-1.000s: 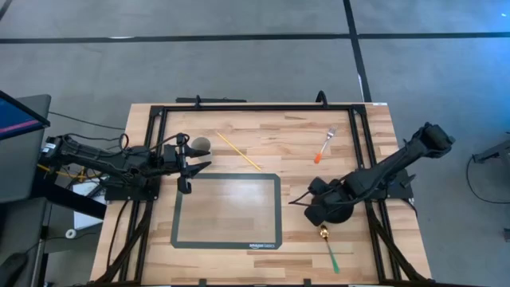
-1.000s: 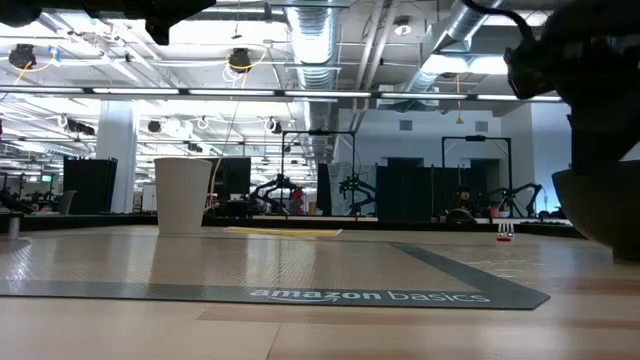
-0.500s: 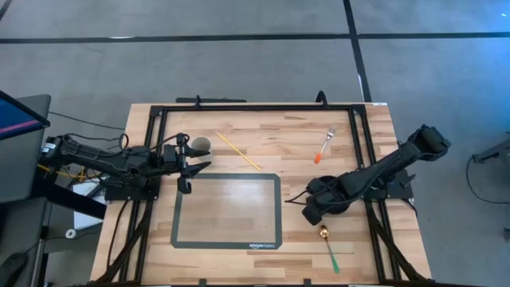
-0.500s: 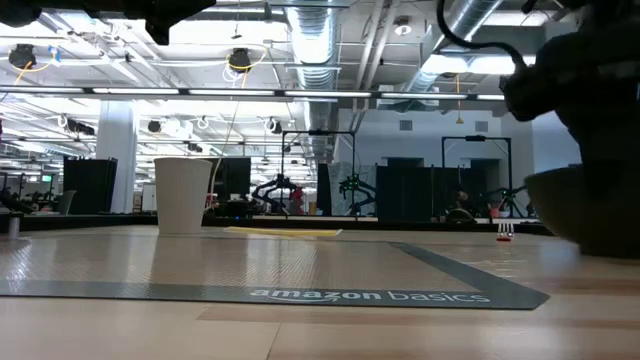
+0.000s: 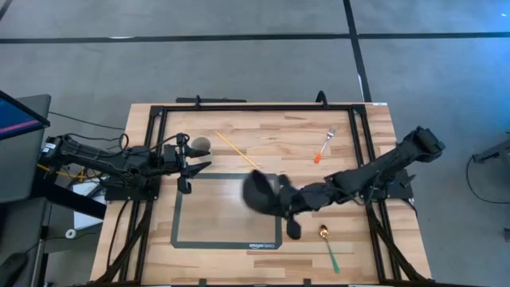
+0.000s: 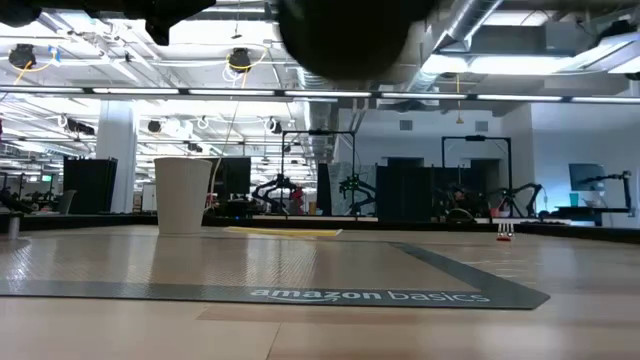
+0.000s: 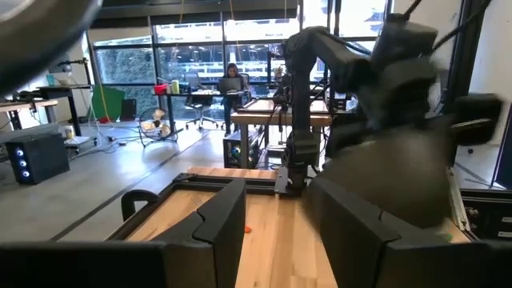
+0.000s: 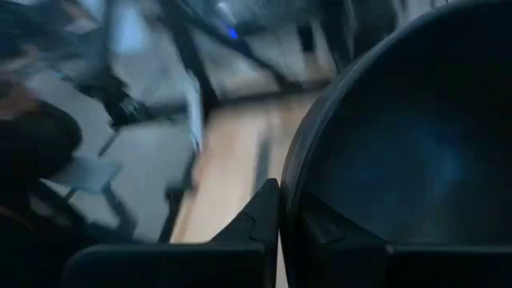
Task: Pick & Place Utensil
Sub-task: Put the black bowl on the transparent mat
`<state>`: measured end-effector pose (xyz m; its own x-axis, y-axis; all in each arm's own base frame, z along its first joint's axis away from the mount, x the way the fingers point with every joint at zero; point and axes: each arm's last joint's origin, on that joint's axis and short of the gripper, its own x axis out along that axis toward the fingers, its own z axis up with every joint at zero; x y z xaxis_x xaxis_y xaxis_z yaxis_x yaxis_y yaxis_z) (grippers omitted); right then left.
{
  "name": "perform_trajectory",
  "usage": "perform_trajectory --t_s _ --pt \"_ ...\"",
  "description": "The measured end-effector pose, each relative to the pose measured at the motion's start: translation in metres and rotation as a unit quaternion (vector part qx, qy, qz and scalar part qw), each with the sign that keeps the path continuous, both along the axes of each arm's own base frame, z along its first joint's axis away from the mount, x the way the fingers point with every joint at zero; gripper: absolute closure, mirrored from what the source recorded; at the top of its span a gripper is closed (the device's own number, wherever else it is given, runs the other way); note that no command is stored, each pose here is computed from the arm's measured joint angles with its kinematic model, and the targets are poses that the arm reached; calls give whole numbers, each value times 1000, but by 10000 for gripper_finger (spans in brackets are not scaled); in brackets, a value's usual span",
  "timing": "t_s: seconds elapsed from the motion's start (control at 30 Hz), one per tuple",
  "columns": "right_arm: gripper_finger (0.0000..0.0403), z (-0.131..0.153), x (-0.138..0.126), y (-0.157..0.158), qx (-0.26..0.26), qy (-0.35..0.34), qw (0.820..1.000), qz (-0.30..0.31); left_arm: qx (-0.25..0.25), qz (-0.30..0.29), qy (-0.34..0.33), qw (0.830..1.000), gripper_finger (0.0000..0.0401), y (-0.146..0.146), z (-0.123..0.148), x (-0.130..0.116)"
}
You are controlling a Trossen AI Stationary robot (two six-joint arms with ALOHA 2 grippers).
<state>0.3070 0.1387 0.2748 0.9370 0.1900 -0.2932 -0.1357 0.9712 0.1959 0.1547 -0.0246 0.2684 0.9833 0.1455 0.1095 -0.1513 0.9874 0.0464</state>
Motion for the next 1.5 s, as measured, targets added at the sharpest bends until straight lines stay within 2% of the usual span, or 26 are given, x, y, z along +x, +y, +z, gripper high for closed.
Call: perform_trajectory --t_s 0.1,0.27,0.33,0.47,0.53,0.63,0.7,0.77,1.03,1.07,1.2,1.5 --pt "399 -15 21 8 -58 -63 996 33 -7 -2 -1 1000 251 0 0 0" --pt "398 -48 60 19 -107 -29 991 80 -46 -32 -6 998 251 -1 0 0" --pt "400 -44 75 26 -135 -15 987 86 -52 -48 -7 997 251 -2 0 0" --pt "401 -47 94 34 -163 114 974 109 -51 -63 -2 997 251 -4 -1 1" --pt "401 -44 107 38 -171 154 967 109 -54 -68 -3 996 251 -5 -1 2" --pt "401 -53 127 47 -190 209 950 131 -53 -75 4 996 251 -6 -3 3" --pt "401 -63 135 50 -221 256 930 146 -52 -78 5 996 251 -7 -3 4" --pt "402 -68 143 55 -241 272 918 156 -51 -83 9 995 251 -8 -4 4" --pt "398 -83 168 51 -249 288 906 186 -50 -92 18 994 251 -11 -7 6" --pt "396 -84 166 50 -252 300 900 191 -50 -91 18 994 251 -11 -7 6" --pt "390 -85 166 45 -249 312 895 198 -50 -92 17 994 251 -11 -7 7" --pt "383 -88 169 40 -214 320 901 200 -48 -93 26 994 251 -12 -10 9"
